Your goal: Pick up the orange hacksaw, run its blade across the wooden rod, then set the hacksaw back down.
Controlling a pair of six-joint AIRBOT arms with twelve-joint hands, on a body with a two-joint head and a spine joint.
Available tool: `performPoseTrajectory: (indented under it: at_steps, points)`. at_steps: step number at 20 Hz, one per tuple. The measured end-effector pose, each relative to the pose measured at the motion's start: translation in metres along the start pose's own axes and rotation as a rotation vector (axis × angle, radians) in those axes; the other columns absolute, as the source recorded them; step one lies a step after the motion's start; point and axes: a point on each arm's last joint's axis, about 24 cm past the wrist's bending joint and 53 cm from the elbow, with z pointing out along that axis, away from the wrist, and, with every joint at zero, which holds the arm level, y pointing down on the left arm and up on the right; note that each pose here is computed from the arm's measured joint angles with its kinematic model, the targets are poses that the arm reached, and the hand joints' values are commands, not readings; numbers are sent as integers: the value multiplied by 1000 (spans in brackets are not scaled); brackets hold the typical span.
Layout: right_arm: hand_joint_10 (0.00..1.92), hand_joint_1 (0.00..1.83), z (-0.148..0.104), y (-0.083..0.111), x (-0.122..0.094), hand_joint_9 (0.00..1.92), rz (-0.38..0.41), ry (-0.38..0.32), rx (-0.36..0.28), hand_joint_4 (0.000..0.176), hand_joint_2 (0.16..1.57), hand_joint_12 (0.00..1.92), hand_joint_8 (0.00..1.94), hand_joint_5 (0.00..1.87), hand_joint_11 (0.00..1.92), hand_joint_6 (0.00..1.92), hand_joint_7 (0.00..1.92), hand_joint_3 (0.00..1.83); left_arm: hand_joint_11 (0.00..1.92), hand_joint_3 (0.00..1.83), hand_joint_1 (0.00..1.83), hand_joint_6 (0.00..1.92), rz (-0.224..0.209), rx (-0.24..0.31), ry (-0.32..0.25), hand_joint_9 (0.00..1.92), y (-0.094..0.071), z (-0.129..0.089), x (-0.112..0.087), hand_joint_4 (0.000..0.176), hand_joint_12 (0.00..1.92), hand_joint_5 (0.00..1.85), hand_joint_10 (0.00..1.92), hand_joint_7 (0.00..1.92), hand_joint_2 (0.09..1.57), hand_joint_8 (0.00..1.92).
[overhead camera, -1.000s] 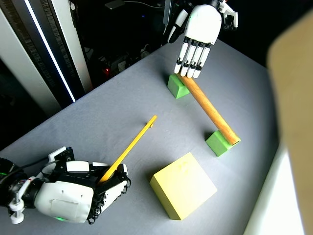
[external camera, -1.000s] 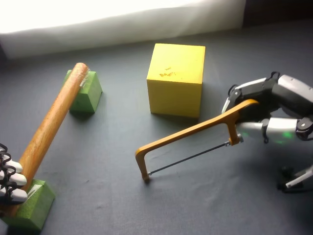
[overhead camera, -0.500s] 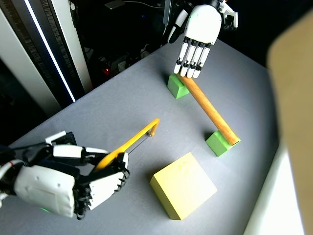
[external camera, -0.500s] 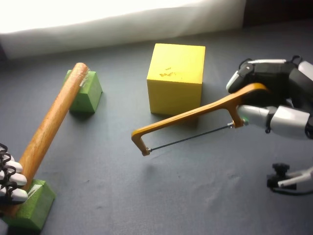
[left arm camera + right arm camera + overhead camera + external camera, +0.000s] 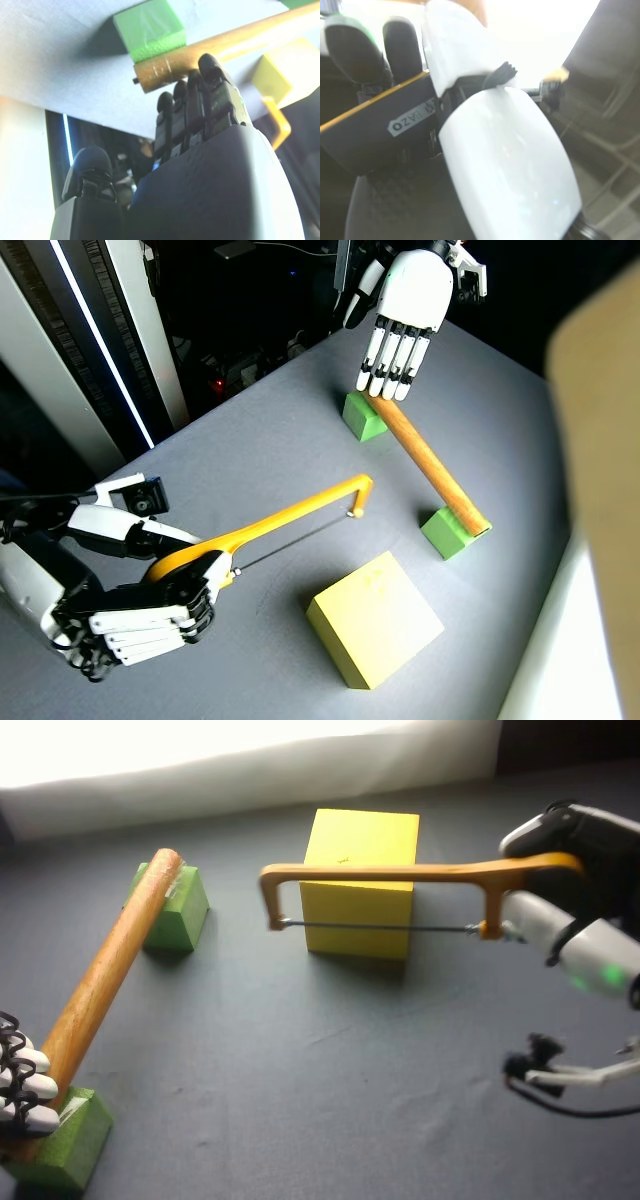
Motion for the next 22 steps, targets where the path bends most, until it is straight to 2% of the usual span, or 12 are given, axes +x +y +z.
performPoseTrajectory:
  at_steps: [3,4,7,9,10,14,18,21,22]
  points:
    - [1310,1372,1,-2,22,962,32,24,-13,0,1146,1372,1102,805,991,1009,895,0,0,0,125,0,1,-1,-2,166,0,0,-1,0,446,211,4,190,1275,3]
    - [1291,1374,3,-2,27,972,41,27,-18,0,1140,1363,1070,818,992,1012,909,0,0,0,133,2,1,0,-2,179,0,0,-1,0,483,216,7,201,1268,4]
    - [1334,1370,7,-3,38,948,58,22,-31,0,1152,1389,1109,787,986,1038,888,2,0,0,167,0,2,3,-8,140,0,0,-3,0,413,173,0,167,1273,0]
    - [1345,1369,12,-4,47,943,73,27,-41,0,1155,1390,1105,779,984,1042,891,0,0,2,133,0,2,6,-7,117,0,1,-3,0,372,152,0,148,1283,0]
    - [1342,1370,13,-5,50,945,78,32,-48,0,1155,1391,1108,778,984,1038,892,0,0,2,104,2,2,4,-8,130,1,1,-3,0,412,158,4,162,1285,4]
    - [1316,1372,19,-11,57,958,79,32,-46,0,1150,1378,1102,784,992,1030,896,0,0,0,164,2,3,11,-10,157,-1,3,-3,0,436,185,2,183,1267,1]
    - [1346,1370,23,-22,61,938,75,36,-46,0,1154,1409,1126,785,981,1025,888,1,0,0,140,3,3,10,-10,151,0,3,-3,0,421,189,1,182,1275,1]
    - [1371,1368,27,-27,63,923,76,35,-56,0,1161,1415,1139,775,966,1048,875,2,0,0,151,5,3,9,-10,180,0,3,-4,0,508,221,6,215,1258,5]
    - [1385,1366,28,-29,65,916,77,35,-57,0,1164,1416,1143,767,965,1048,874,2,0,1,98,3,6,8,-10,165,0,3,-4,0,435,204,3,198,1267,3]
